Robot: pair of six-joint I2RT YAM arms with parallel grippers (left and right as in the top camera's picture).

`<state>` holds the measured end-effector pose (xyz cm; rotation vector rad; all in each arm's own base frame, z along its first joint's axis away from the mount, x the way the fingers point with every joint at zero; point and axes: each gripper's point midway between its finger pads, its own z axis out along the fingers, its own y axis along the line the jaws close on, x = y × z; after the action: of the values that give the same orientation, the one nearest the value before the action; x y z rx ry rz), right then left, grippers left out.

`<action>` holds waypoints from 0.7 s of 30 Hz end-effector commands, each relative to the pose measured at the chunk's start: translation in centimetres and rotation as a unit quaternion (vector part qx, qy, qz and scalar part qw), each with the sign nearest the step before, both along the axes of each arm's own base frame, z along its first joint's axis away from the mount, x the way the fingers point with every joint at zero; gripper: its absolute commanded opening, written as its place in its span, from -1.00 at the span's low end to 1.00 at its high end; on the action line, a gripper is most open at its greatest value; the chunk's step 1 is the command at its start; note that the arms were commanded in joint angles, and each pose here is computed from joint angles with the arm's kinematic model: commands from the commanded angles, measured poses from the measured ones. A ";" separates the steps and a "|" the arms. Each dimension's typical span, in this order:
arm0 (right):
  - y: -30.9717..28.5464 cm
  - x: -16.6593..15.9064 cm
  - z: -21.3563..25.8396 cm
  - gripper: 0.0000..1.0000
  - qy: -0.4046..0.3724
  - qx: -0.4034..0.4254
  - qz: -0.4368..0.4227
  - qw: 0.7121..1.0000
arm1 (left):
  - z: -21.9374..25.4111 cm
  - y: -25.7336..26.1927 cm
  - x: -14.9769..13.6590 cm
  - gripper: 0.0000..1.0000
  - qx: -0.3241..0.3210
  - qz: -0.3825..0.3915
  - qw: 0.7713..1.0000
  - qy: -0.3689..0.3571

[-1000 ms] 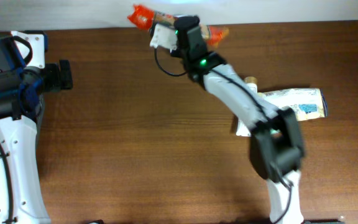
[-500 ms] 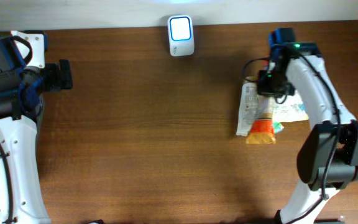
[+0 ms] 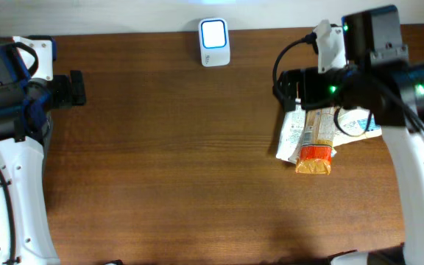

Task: Scan the item barcode

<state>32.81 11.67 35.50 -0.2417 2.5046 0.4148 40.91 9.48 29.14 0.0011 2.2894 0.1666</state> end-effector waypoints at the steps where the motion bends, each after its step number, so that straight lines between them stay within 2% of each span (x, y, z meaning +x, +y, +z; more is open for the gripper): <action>1: 2.2 -1.2 0.6 0.97 0.000 0.019 0.024 1.000 | 0.3 0.1 0.0 0.99 0.004 -0.005 1.000 -0.003; 4: 1.5 -2.6 -0.3 0.97 0.033 0.006 0.019 0.999 | 0.3 0.1 0.0 0.98 0.004 -0.005 1.000 -0.003; 6: 1.0 -3.9 0.5 0.97 0.022 0.001 0.023 1.000 | 0.3 0.1 0.0 0.98 0.004 -0.005 1.000 -0.003; 9: -0.6 -3.3 2.4 0.97 -0.039 -0.023 -0.010 0.999 | 0.3 0.1 0.0 0.98 0.004 -0.005 1.000 -0.003; 12: -1.7 -1.2 4.4 0.97 -0.148 -0.009 -0.042 0.988 | 0.3 0.1 0.0 0.98 0.004 -0.005 1.000 -0.003; 14: -3.6 -0.3 2.7 0.97 -0.225 0.009 -0.076 0.971 | 0.3 0.1 0.0 0.98 0.004 -0.005 1.000 -0.003; 16: -6.1 -0.9 -0.6 0.97 -0.298 0.020 -0.113 0.948 | 0.3 0.1 0.0 0.99 0.004 -0.005 1.000 -0.003; 21: -8.8 -6.0 -9.6 0.97 -0.418 0.034 -0.150 0.895 | 0.2 0.1 -0.1 0.98 0.004 -0.005 1.000 -0.002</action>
<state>28.28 3.71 28.50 -0.0164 1.6732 0.2250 40.89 9.47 29.02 0.0013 2.2937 0.1638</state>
